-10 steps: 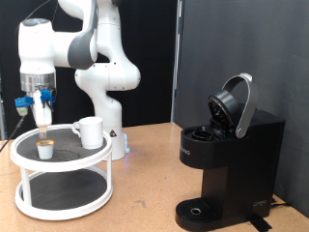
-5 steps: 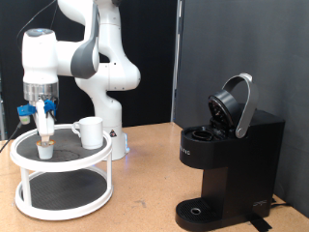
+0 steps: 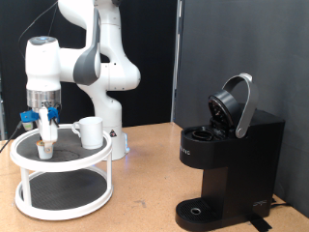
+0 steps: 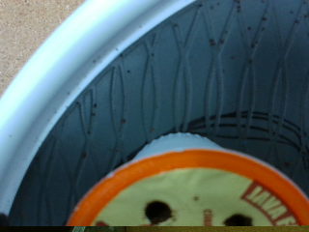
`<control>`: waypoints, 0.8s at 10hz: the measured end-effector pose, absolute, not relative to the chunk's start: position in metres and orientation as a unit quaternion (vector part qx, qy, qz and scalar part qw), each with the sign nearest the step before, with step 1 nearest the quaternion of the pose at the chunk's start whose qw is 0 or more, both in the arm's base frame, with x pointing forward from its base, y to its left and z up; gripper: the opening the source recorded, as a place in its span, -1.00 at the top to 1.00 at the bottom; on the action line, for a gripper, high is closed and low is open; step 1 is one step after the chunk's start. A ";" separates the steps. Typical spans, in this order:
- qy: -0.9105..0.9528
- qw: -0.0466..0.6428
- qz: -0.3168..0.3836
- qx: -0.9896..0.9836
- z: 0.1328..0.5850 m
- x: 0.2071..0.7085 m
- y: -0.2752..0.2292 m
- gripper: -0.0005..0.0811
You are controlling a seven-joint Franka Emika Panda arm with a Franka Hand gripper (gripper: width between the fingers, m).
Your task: Make a cup of coffee with the keurig machine
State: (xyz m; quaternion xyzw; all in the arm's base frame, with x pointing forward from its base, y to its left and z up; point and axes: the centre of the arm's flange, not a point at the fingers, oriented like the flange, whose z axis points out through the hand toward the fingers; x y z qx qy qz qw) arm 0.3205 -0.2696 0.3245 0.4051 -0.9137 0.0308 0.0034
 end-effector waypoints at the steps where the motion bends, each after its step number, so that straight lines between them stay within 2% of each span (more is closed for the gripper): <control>1: -0.914 0.004 0.030 0.405 0.322 0.319 -0.269 -0.81; 4: -0.914 0.003 0.031 0.406 0.318 0.317 -0.268 -0.81; 5: -0.914 0.002 0.033 0.405 0.317 0.316 -0.268 -0.59; 6: -0.914 0.002 0.033 0.405 0.316 0.316 -0.267 -0.59; 7: -0.914 0.002 0.033 0.405 0.316 0.315 -0.267 -0.15; 8: -0.914 0.002 0.033 0.405 0.315 0.314 -0.267 0.16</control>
